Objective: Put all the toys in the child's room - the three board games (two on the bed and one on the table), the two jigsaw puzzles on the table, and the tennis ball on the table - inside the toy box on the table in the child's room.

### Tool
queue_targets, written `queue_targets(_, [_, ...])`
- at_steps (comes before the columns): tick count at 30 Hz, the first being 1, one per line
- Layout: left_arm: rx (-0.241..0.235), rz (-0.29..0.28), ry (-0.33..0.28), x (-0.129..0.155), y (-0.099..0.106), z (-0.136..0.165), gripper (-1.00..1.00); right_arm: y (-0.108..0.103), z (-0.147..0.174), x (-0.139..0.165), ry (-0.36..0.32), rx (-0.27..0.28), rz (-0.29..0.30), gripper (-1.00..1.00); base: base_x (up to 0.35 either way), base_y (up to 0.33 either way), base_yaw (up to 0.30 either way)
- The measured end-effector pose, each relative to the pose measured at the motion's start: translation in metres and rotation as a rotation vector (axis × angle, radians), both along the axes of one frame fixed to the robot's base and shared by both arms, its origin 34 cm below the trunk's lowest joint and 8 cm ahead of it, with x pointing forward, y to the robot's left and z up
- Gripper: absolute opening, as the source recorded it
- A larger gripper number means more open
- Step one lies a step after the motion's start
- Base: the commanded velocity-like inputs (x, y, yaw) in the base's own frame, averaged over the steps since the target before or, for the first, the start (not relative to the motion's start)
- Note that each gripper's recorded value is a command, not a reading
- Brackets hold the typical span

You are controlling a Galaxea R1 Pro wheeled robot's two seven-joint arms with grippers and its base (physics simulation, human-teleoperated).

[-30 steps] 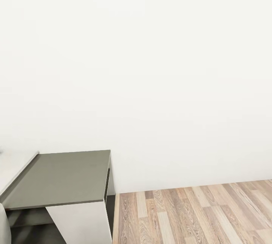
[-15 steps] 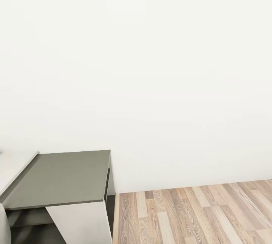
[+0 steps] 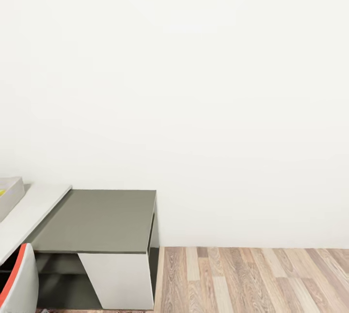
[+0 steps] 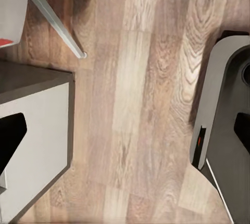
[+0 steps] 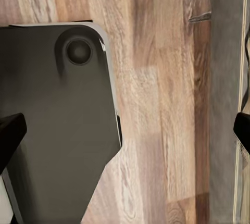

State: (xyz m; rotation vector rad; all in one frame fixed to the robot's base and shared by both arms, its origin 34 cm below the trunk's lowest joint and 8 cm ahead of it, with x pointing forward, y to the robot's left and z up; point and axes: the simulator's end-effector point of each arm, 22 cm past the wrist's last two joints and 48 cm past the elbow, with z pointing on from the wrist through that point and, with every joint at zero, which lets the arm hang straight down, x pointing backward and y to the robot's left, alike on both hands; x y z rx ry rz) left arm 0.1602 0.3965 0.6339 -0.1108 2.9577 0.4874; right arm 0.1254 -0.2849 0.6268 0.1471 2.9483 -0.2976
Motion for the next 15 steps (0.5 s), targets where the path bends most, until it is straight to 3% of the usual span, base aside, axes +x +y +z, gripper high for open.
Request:
queue_targets(12, [-0.008, 0.003, 0.0, -0.0009, -0.0064, -0.0012, 1.0, 0.0018, -0.0002, 0.0011, -0.002, 0.007, 0.014, 1.0, 0.0, 0.0, 0.041])
queue_targets(15, [-0.009, 0.003, -0.002, 0.0003, -0.0068, -0.0012, 1.0, 0.0055, -0.0003, 0.0032, -0.005, 0.012, 0.045, 1.0, 0.0, 0.0, 0.001])
